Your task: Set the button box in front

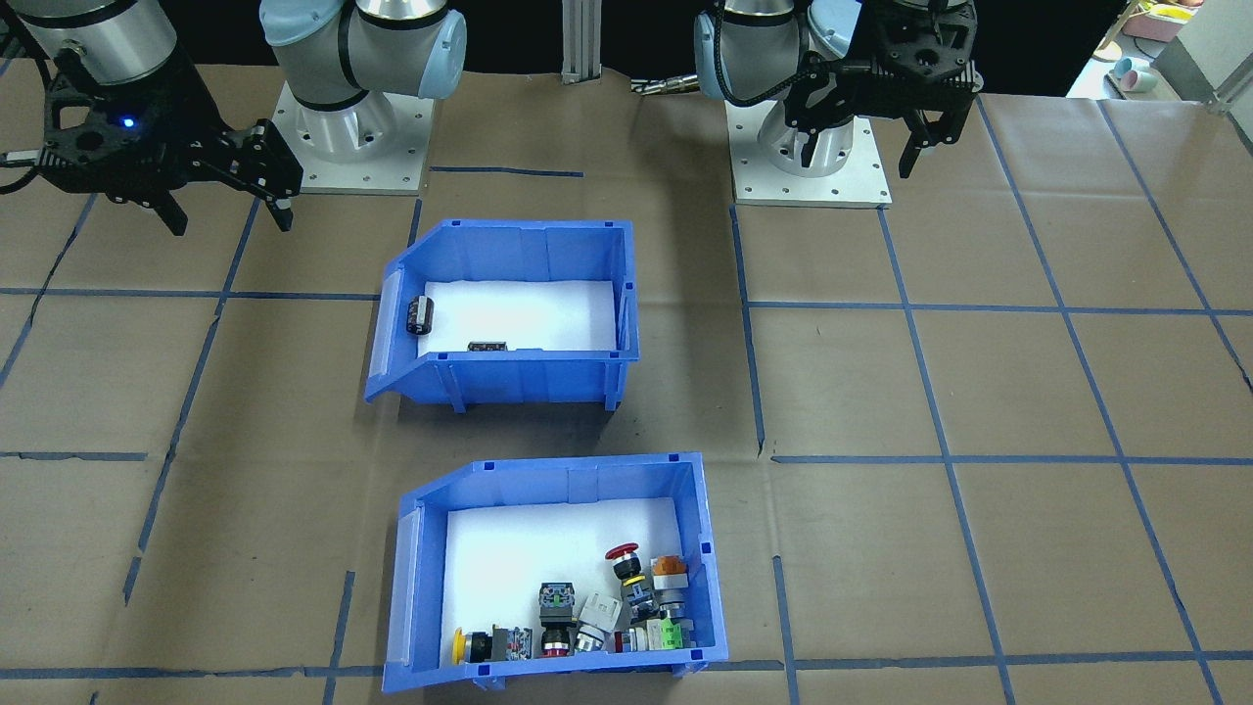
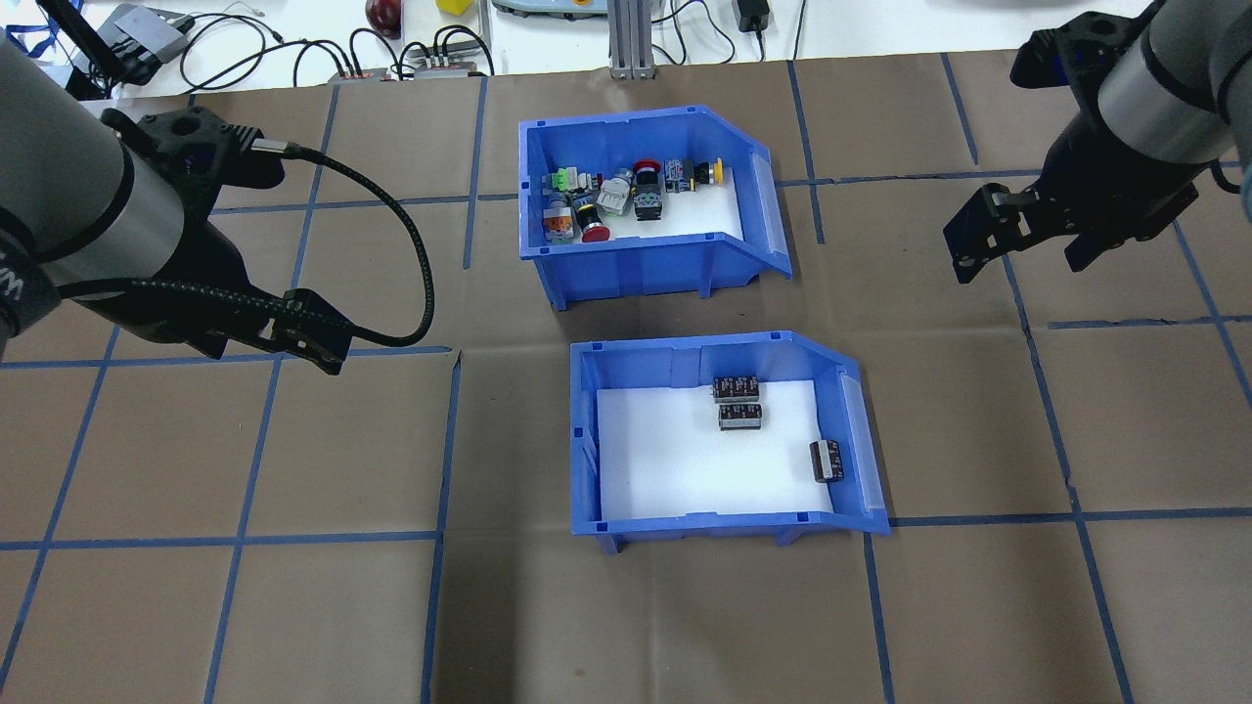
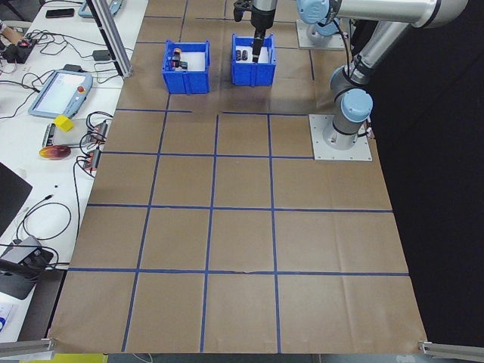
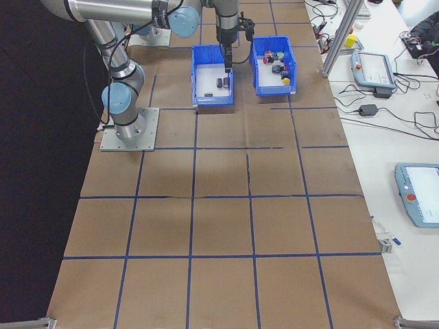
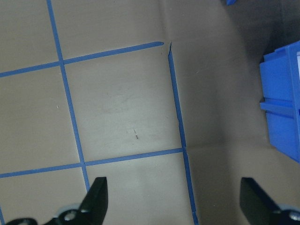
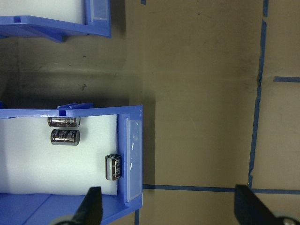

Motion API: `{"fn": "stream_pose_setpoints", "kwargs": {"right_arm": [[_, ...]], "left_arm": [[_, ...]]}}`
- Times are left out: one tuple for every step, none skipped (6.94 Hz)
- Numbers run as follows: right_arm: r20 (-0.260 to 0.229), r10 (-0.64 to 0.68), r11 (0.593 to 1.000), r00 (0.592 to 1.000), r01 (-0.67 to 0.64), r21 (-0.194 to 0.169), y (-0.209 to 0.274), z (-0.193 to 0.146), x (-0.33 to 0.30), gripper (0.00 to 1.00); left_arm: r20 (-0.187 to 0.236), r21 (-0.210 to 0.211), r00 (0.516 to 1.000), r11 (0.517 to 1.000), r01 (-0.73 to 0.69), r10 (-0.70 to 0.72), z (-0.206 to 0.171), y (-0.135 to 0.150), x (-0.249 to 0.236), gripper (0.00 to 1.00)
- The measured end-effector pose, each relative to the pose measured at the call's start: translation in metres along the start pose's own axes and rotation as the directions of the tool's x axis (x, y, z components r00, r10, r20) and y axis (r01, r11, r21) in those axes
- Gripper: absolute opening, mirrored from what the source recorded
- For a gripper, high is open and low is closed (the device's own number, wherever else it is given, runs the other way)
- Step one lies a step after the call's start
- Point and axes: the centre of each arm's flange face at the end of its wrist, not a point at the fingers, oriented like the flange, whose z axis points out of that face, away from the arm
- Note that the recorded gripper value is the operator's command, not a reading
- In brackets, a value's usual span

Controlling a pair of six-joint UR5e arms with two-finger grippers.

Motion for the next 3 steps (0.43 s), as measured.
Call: {"fn": "stream_pose_setpoints", "kwargs": {"right_arm": [[-0.003,0.005,1.000,1.000,-0.005,-0.005,-0.002,0.001,-0.018,1.00],[-0.005,0.009,1.000,1.000,-0.009,-0.010,-0.004,-0.001,-0.027,1.00],[-0.006,0.020,1.000,1.000,-0.020,-0.019,-0.005,-0.002,-0.031,1.00]], "left_arm": [[-0.002,0.012,1.000,1.000,0.002,-0.002,-0.004,-0.010,-0.002,1.00],[-0.003,0.022,1.000,1.000,0.004,-0.004,-0.009,-0.023,-0.004,1.00],[-0.002,0.030,1.000,0.999,0.017,-0.017,-0.016,-0.033,-0.006,1.00]]}}
